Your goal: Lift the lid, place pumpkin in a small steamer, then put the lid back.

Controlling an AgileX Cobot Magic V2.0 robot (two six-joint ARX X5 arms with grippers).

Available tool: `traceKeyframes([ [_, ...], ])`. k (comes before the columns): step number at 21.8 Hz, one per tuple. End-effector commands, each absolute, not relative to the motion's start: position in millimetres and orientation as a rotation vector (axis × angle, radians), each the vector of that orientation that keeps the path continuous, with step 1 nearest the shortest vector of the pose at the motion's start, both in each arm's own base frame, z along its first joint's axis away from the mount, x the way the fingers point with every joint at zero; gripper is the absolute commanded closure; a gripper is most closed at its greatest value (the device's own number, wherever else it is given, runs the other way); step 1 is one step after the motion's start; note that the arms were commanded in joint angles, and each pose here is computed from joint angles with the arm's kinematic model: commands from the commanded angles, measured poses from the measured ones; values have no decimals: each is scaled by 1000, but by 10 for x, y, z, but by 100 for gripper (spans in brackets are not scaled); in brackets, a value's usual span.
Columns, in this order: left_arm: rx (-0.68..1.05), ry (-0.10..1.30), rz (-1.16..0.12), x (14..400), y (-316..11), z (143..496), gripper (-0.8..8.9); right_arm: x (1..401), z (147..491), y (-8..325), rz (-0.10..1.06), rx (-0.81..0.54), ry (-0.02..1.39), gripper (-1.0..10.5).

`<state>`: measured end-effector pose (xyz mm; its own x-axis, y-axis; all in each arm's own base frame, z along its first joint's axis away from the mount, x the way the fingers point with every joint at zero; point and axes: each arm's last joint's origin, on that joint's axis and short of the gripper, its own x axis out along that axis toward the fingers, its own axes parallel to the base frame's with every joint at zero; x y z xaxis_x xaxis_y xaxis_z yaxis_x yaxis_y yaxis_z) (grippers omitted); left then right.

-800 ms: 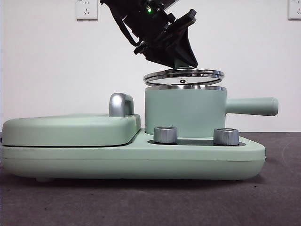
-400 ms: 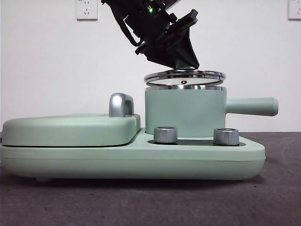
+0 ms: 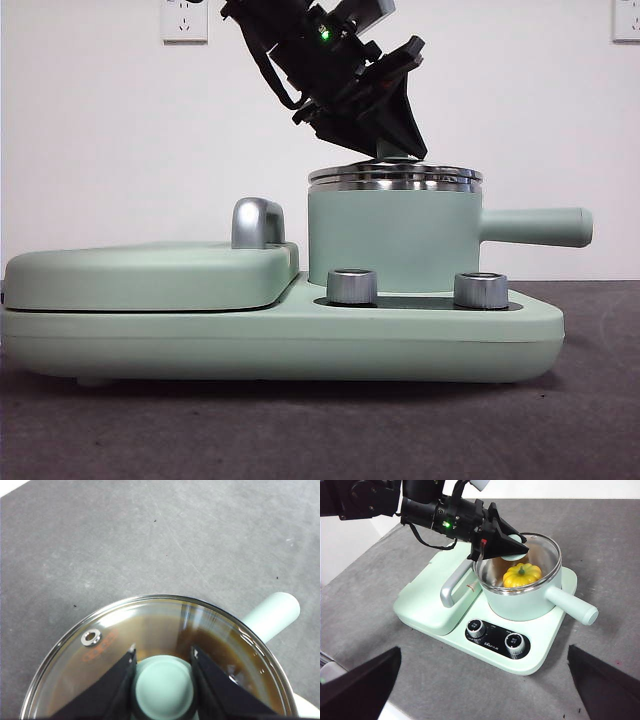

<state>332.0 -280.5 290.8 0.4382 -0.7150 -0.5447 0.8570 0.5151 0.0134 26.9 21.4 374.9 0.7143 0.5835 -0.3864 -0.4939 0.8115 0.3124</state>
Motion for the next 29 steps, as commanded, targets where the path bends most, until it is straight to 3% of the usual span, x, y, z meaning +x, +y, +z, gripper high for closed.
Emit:
traceKeyframes([
  [1, 369, 502, -1040, 3288, -2918, 2873, 758, 273, 3774, 219, 605, 209, 485, 411],
  [10, 409, 575, -1055, 3260, -2930, 2757, 746, 272, 3774, 219, 605, 209, 486, 411],
  [11, 408, 575, -1053, 3264, -2926, 2758, 704, 273, 3774, 219, 605, 210, 485, 411],
  [14, 387, 557, -1046, 3277, -2933, 2784, 425, 272, 3774, 219, 605, 209, 486, 411],
  [17, 355, 530, -1037, 3260, -2919, 2885, 307, 272, 3774, 219, 605, 209, 486, 411],
  [22, 313, 611, -1014, 3004, -2672, 3252, 316, 271, 3769, 218, 606, 200, 489, 411],
  [29, 230, 762, -939, 2362, -2002, 3878, 322, 266, 3740, 216, 607, 176, 512, 411],
])
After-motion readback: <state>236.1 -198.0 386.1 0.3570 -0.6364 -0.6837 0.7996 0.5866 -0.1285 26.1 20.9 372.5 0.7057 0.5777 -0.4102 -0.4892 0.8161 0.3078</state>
